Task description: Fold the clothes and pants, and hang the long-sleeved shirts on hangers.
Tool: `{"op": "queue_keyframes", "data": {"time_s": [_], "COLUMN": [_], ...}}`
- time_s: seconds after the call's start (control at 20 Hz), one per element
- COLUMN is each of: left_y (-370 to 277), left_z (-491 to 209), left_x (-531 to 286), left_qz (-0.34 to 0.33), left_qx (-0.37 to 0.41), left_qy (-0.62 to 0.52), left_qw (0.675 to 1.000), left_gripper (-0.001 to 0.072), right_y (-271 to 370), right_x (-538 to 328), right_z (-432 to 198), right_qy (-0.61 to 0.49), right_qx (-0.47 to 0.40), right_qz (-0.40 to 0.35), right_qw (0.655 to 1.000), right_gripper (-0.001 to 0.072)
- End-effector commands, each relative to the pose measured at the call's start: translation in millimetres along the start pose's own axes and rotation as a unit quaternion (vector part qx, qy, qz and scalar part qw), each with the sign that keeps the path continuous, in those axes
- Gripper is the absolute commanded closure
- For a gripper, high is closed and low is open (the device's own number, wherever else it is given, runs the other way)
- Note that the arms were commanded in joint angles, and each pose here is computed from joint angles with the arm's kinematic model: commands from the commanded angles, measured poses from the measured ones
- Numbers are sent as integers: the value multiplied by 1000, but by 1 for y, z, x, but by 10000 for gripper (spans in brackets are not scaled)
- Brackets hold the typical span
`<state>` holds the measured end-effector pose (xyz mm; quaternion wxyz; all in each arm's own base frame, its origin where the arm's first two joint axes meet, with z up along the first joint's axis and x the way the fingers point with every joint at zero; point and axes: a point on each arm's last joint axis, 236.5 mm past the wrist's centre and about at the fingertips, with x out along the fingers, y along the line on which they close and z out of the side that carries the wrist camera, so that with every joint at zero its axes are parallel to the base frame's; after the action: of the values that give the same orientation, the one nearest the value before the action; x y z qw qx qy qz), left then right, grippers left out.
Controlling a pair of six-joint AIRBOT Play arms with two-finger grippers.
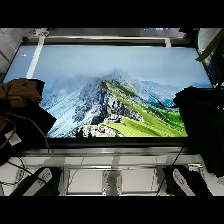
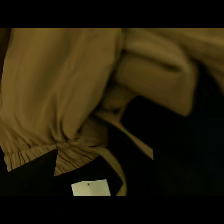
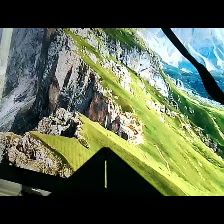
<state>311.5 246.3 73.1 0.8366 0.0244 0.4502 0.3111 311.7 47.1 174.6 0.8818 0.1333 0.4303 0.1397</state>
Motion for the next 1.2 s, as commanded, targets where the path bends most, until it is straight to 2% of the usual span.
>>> {"op": "queue_keyframes", "data": {"time_s": [0.0, 0.2, 0.45, 0.5, 0.55, 0.6, 0.65, 0.75, 0.9, 1.0, 1.15], "left_y": [22, 13, 35, 39, 41, 40, 39, 28, -11, -62, -155], "left_z": [-23, -20, -29, -34, -39, -43, -43, -28, 35, 75, 98], "left_x": [54, 80, 92, 97, 101, 105, 105, 97, 43, -25, -145], "left_qz": [18, 9, 41, 43, 43, 43, 42, 28, -22, -103, -273], "left_qx": [-34, -25, 6, 3, 1, 1, 1, -9, -32, -59, -73], "left_qy": [45, 35, 46, 53, 61, 67, 67, 52, -25, -86, -163], "left_qw": [998, 999, 998, 998, 997, 997, 997, 998, 999, 989, 945], "left_gripper": [0, 4, 18, 94, 323, 612, 694, 693, 693, 693, 692], "right_y": [0, -1, -8, -10, -11, -11, -11, -11, -19, -30, -59], "right_x": [0, 0, 0, 0, 0, 1, 1, 1, 0, -3, -13], "right_z": [4, 4, 2, 2, 2, 2, 2, 2, -2, -12, -40], "right_qy": [-8, -8, -5, -5, -5, -4, -4, -3, 5, 27, 88], "right_qx": [0, 0, -4, -5, -5, -5, -5, -5, -10, -17, -33], "right_qz": [-1, -2, -17, -20, -22, -22, -22, -23, -41, -64, -126], "right_qw": [1000, 1000, 1000, 1000, 1000, 1000, 1000, 1000, 999, 997, 988], "right_gripper": [689, 689, 689, 689, 689, 689, 689, 689, 689, 689, 689]}}
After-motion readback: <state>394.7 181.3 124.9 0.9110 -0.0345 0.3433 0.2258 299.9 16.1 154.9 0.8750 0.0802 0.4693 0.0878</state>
